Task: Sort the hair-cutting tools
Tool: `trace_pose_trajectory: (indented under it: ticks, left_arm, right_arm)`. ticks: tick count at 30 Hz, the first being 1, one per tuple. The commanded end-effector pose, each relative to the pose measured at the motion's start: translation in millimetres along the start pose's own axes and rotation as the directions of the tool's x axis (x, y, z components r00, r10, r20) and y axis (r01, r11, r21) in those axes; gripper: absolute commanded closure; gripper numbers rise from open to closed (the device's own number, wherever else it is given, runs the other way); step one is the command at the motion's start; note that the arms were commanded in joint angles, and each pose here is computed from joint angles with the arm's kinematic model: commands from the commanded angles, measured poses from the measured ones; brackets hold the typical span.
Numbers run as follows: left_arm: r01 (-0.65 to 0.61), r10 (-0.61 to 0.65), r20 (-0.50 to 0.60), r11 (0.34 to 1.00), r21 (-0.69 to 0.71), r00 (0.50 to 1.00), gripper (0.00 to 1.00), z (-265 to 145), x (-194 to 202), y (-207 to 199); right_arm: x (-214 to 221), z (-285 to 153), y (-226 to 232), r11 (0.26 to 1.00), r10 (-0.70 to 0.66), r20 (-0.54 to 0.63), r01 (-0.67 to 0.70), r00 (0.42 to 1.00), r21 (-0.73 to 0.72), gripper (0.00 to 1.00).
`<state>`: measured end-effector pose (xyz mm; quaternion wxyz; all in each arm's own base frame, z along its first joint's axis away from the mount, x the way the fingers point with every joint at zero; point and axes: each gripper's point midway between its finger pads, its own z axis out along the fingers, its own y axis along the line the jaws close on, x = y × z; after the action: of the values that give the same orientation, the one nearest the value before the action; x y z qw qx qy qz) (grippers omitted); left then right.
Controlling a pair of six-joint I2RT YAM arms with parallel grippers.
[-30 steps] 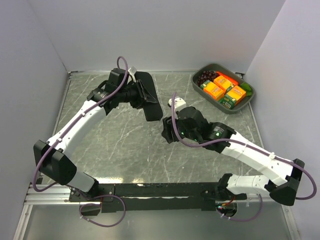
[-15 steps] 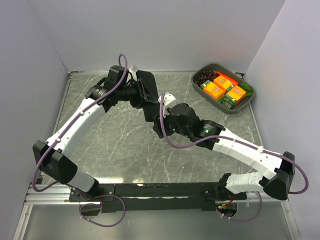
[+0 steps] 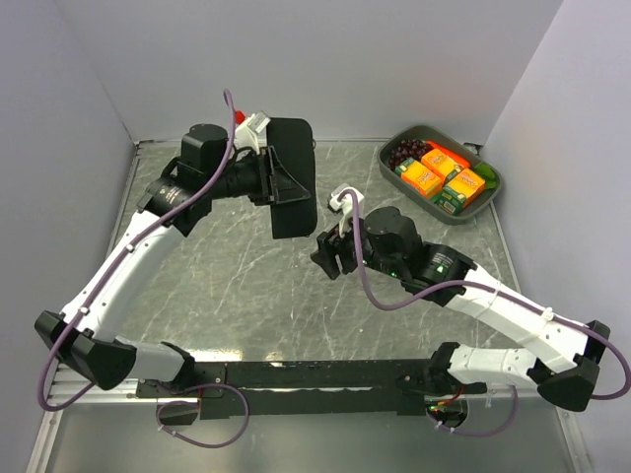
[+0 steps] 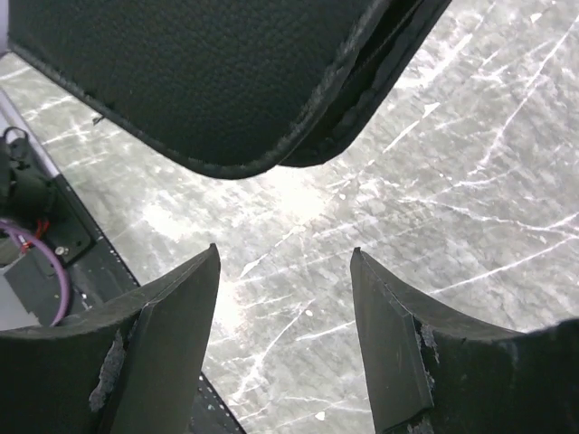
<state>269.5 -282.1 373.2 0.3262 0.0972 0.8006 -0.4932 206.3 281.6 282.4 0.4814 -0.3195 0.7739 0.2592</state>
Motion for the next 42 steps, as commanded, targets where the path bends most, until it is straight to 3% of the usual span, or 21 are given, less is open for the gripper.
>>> trace_pose_trajectory:
  ticks: [1,17,19,22,23,25,29,33,37,42]
  left_arm:
    - [-0.192,0.174,0.119,0.968,0.162,0.978,0.95,-17,-22,-45]
    - [-0.24,0.212,0.142,0.945,0.222,0.967,0.94,-17,-23,-59]
    - [-0.237,0.21,0.141,0.946,0.222,0.968,0.94,-17,-23,-59]
    - [-0.235,0.208,0.139,0.946,0.221,0.968,0.94,-17,-22,-58]
    - [-0.233,0.207,0.136,0.947,0.221,0.969,0.94,-16,-22,-57]
    - [-0.234,0.209,0.13,0.945,0.228,0.969,0.94,-17,-20,-58]
    - [-0.239,0.217,0.111,0.94,0.244,0.97,0.94,-19,-14,-59]
    - [-0.253,0.246,0.058,0.932,0.26,0.967,0.95,-20,-3,-57]
    - [-0.262,0.279,-0.016,0.92,0.29,0.96,0.98,-22,11,-57]
    - [-0.244,0.31,-0.135,0.9,0.362,0.941,0.99,-24,42,-52]
  right_arm:
    - [-24,-4,7,0.999,-0.004,0.063,0.007,0.998,-0.037,0.32]
    - [-78,14,21,0.996,0.006,0.211,0.013,0.978,-0.09,0.35]
    - [-80,14,19,0.997,0.014,0.221,0.003,0.975,-0.077,0.41]
    - [-80,14,11,0.999,0.011,0.222,-0.004,0.975,-0.033,0.68]
    - [-79,13,9,1.0,0.006,0.218,-0.002,0.976,-0.019,0.84]
    - [-79,11,0,1.0,0.004,0.22,-0.01,0.975,0.027,0.97]
    - [-78,2,-7,0.998,-0.026,0.223,0.013,0.974,0.063,1.0]
    - [-69,-14,3,0.996,-0.085,0.157,0.086,0.984,-0.003,1.0]
    - [-21,-38,11,0.977,-0.187,-0.051,0.18,0.981,-0.11,1.0]
    - [18,-62,8,0.969,-0.224,-0.191,0.197,0.956,-0.147,1.0]
